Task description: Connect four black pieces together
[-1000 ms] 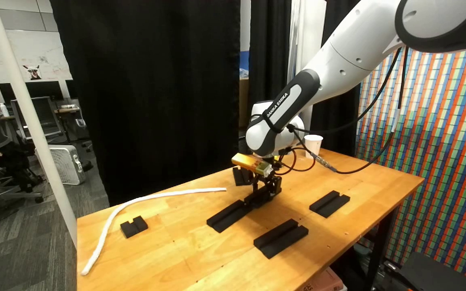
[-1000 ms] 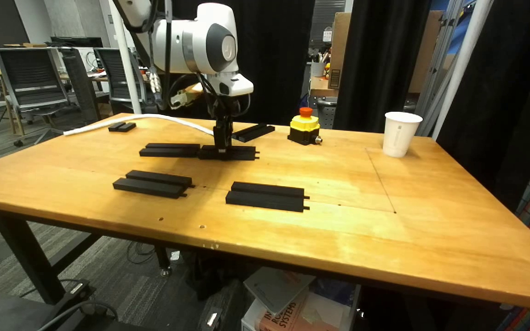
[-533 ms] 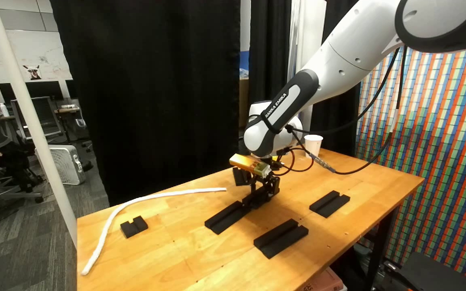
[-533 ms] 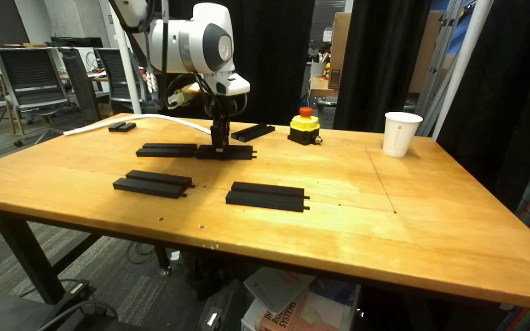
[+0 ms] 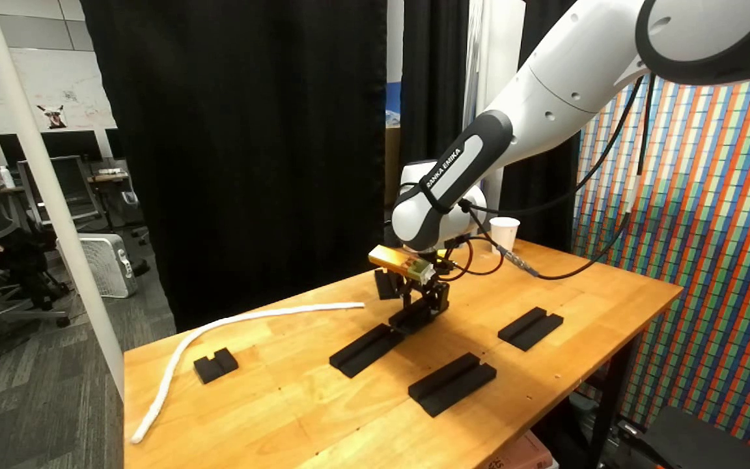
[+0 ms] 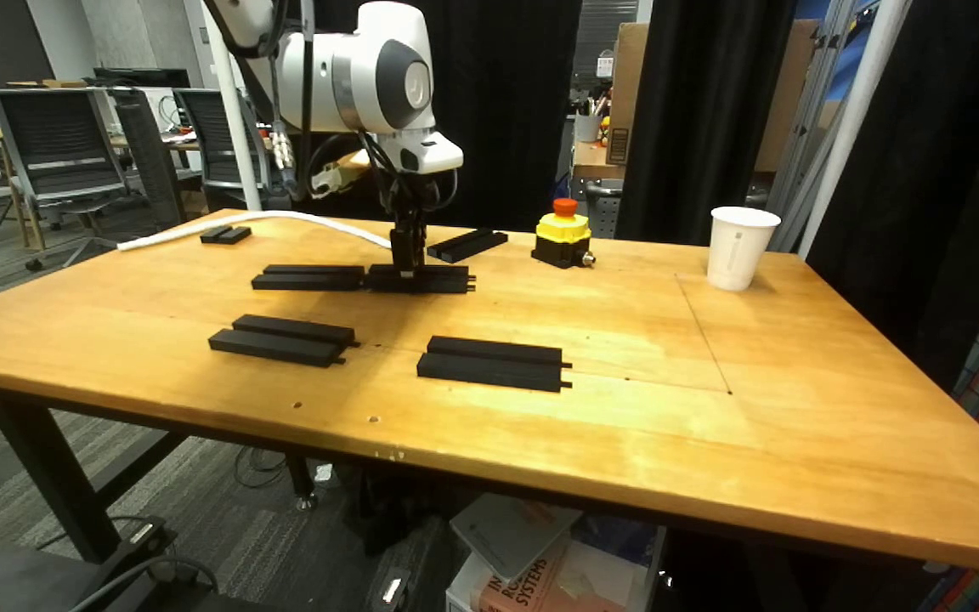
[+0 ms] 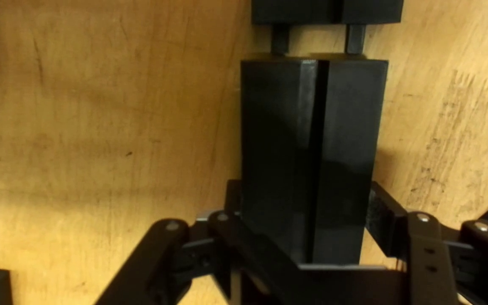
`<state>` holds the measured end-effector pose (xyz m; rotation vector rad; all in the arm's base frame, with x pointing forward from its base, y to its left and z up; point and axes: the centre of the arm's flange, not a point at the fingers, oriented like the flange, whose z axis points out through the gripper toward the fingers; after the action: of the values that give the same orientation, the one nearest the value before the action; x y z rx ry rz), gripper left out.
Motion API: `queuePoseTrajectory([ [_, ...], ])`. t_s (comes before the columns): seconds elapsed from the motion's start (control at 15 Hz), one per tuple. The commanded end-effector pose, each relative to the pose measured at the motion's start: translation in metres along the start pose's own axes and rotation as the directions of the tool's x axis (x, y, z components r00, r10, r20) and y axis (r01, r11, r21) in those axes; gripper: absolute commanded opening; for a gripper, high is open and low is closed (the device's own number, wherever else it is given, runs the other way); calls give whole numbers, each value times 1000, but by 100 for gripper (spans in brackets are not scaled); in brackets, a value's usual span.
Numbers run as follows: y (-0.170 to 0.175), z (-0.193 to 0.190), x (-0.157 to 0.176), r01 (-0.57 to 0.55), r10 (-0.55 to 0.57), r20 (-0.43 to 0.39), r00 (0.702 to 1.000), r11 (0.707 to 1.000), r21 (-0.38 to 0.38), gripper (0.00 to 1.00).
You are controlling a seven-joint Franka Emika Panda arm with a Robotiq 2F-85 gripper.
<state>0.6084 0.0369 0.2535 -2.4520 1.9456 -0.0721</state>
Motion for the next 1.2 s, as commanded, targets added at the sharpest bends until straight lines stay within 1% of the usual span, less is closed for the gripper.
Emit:
queuePoseTrajectory([
  [0.0, -7, -5, -1, -16, 16, 4, 1000, 1000, 11, 45],
  [0.67, -11, -1, -5, -35, 34, 40, 999, 999, 23, 45],
  [1.13, -23, -3, -19, -32, 30, 54, 998, 999, 31, 45],
])
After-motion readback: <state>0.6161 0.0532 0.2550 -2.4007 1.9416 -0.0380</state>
